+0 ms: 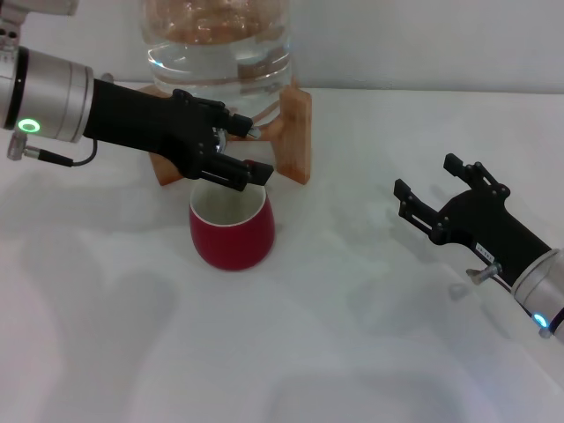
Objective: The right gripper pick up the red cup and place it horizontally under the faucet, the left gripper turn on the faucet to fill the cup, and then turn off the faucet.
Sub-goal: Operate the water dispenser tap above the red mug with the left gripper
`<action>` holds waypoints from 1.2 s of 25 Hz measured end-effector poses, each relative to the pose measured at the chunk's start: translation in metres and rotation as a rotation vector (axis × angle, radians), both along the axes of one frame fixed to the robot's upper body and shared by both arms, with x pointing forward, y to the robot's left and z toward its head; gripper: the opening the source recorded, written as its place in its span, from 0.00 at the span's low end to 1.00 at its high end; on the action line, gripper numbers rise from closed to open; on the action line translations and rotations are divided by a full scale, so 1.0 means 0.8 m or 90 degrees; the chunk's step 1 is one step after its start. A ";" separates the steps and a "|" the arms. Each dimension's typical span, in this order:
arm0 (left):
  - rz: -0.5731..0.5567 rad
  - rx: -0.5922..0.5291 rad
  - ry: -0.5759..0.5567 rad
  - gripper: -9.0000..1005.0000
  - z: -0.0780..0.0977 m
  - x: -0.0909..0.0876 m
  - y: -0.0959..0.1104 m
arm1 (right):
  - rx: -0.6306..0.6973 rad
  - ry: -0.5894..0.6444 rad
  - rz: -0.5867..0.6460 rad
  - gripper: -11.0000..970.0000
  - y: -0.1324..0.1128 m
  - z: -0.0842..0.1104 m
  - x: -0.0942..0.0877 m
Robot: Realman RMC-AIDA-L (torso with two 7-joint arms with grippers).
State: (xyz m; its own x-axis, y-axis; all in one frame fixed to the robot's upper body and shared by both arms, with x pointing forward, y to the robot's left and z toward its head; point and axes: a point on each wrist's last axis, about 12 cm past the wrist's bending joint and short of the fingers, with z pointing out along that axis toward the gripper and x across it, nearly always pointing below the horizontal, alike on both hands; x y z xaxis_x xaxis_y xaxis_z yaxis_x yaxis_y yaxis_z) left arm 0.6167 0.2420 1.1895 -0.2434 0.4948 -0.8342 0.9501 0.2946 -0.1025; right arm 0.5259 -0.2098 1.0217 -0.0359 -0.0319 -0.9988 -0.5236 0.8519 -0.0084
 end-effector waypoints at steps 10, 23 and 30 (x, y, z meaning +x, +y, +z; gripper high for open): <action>0.003 0.003 -0.003 0.88 -0.001 0.004 -0.003 | 0.001 -0.002 -0.001 0.86 0.000 0.001 0.001; -0.002 0.003 -0.007 0.88 0.003 0.006 -0.008 | 0.001 -0.002 0.000 0.86 0.000 0.001 0.001; -0.003 0.004 -0.005 0.88 0.003 0.006 -0.009 | 0.001 -0.002 0.001 0.86 0.001 0.001 0.001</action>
